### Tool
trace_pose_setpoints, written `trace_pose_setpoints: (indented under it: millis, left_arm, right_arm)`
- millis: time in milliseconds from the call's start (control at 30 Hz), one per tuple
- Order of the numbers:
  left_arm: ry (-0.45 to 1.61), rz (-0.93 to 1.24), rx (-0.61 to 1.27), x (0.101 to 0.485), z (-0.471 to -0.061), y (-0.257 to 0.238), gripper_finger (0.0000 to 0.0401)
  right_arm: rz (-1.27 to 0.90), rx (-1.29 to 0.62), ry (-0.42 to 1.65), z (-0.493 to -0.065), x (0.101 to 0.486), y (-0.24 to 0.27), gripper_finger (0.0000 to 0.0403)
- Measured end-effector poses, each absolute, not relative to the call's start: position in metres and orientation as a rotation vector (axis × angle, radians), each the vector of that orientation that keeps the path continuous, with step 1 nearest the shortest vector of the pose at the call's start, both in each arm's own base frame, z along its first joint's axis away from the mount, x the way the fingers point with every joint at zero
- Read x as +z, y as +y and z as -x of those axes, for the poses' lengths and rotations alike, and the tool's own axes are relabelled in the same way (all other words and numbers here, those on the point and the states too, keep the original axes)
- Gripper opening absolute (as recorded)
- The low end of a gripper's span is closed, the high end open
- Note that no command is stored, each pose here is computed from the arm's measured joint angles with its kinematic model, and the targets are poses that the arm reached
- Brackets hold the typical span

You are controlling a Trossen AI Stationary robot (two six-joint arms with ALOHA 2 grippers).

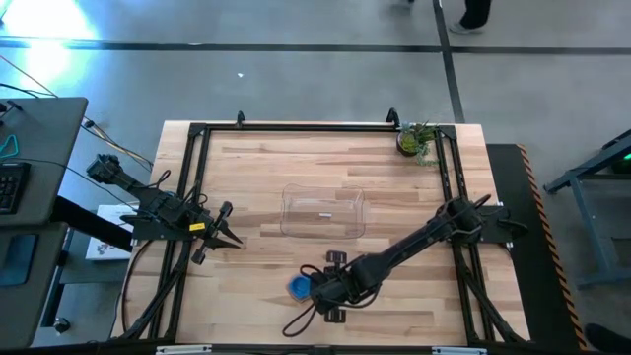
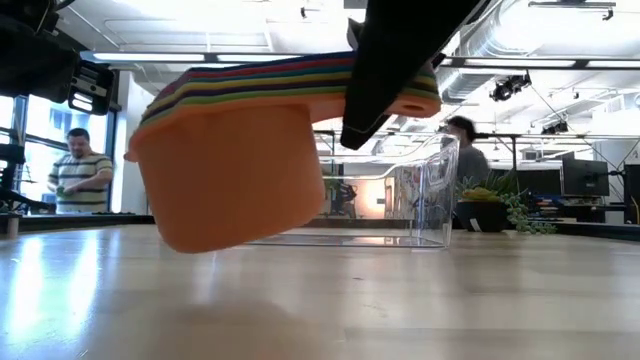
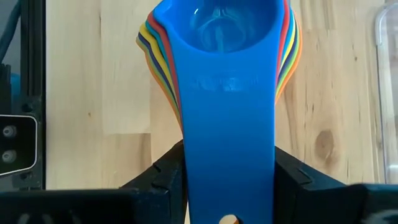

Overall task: Nest measuring cups in basket
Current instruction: Put the stacked measuring cups on top of the transparent bin

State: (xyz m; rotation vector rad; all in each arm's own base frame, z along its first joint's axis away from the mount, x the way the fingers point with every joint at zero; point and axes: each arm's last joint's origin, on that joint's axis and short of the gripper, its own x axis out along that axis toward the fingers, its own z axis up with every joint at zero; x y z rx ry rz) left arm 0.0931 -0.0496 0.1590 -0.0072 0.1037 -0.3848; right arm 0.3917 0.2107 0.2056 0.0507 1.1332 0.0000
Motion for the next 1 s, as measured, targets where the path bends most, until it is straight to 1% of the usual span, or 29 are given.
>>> trace_pose_setpoints:
  millis: [200,400,733,1000]
  left_arm:
    - [0.104,0.007,-0.385,0.159,-0.093,-0.050,0.0051]
    - [0.104,0.007,-0.385,0.159,-0.093,-0.050,0.0051]
    - [0.104,0.007,-0.385,0.159,-0.093,-0.050,0.0051]
    - [0.104,0.007,-0.385,0.159,-0.093,-0.050,0.0051]
  right_arm:
    - [-0.049,0.012,1.113,-0.393,0.208,0.210,0.0132]
    - [-0.052,0.000,1.064,-0.392,0.220,0.209,0.0132]
    - [-0.044,-0.021,1.031,-0.393,0.223,0.208,0.0132]
    - [0.000,-0.065,0.969,-0.384,0.249,0.201,0.0131]
